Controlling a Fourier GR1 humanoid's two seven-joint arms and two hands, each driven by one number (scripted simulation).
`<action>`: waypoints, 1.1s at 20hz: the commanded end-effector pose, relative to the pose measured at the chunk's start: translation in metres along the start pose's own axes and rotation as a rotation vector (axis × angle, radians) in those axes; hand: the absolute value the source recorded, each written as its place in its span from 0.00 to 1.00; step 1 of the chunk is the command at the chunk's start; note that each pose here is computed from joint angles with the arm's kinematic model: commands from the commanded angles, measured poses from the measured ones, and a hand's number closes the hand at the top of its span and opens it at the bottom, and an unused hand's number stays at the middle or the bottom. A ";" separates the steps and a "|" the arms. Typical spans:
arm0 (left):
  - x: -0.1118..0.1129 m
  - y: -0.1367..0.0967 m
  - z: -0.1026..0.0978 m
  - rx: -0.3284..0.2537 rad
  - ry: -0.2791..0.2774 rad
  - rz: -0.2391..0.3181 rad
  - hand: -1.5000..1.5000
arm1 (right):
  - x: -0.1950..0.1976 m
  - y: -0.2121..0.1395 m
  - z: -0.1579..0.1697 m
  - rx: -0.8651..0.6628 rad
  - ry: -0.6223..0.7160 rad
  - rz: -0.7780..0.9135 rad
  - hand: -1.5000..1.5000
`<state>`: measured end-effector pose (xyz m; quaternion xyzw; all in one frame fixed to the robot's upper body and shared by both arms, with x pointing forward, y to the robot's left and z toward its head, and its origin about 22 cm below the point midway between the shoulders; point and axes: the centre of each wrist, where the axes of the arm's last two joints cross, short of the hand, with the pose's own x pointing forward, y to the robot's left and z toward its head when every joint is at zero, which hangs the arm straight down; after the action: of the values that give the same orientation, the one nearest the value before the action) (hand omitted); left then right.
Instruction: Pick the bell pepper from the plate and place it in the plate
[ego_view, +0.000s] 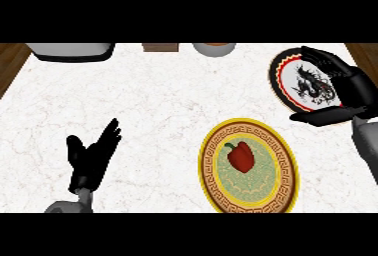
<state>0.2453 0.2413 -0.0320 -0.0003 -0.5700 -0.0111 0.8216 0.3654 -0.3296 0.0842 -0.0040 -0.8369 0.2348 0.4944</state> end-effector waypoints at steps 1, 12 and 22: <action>-0.013 -0.013 0.002 -0.008 0.034 0.015 0.50 | 0.018 -0.016 -0.014 0.216 0.063 0.190 0.00; 0.001 -0.002 0.011 0.019 0.033 0.009 0.50 | 0.069 0.036 -0.021 0.538 0.198 0.465 0.00; -0.012 -0.004 -0.011 0.006 0.022 0.013 0.50 | 0.069 0.097 -0.011 0.562 0.284 0.568 0.00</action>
<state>0.2373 0.2422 -0.0336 0.0018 -0.5698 -0.0006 0.8218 0.3196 -0.2332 0.1113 -0.1075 -0.6480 0.5640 0.5004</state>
